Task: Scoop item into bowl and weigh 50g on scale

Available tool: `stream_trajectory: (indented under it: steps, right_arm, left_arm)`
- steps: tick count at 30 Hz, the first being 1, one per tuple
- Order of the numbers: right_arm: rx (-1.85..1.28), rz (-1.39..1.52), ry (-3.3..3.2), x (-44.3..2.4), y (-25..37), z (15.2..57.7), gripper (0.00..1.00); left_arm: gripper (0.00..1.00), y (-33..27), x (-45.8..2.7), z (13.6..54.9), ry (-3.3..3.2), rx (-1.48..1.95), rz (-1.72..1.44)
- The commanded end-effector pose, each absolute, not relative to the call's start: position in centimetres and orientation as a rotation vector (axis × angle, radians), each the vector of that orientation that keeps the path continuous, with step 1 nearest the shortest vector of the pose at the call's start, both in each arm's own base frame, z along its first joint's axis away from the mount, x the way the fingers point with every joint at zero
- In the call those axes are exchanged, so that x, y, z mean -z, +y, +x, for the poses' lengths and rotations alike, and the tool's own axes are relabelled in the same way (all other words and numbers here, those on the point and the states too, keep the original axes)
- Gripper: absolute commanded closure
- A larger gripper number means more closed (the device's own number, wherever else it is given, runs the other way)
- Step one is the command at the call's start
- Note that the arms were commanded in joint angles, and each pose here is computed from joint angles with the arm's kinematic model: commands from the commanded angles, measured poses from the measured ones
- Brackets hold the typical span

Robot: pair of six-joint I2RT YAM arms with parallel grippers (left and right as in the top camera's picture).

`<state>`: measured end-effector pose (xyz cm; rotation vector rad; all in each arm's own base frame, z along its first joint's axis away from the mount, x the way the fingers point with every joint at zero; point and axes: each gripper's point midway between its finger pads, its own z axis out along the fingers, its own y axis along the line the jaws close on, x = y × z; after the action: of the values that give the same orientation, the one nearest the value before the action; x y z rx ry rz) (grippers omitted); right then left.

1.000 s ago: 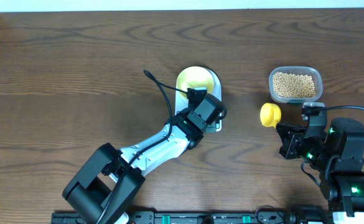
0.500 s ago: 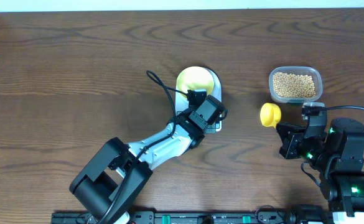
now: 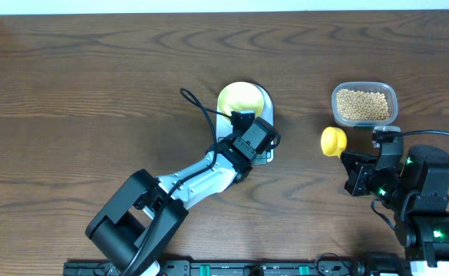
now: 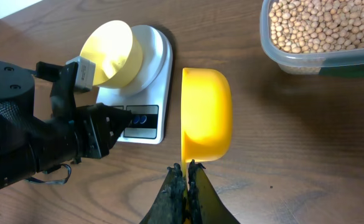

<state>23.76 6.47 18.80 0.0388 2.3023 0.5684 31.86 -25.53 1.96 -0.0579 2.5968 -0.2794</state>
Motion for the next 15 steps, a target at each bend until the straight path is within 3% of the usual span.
stream_trajectory:
  steps: [1,15]
  right_arm:
    - [-0.555,0.019,2.277,-19.6,6.4,24.0,0.99]
    - [-0.555,0.019,2.277,-19.6,6.4,24.0,0.99]
  left_arm:
    - [0.93,-25.1,-1.3,31.6,2.617,0.264,-0.092]
    - [0.93,-25.6,0.0,30.4,2.684,0.309,-0.085]
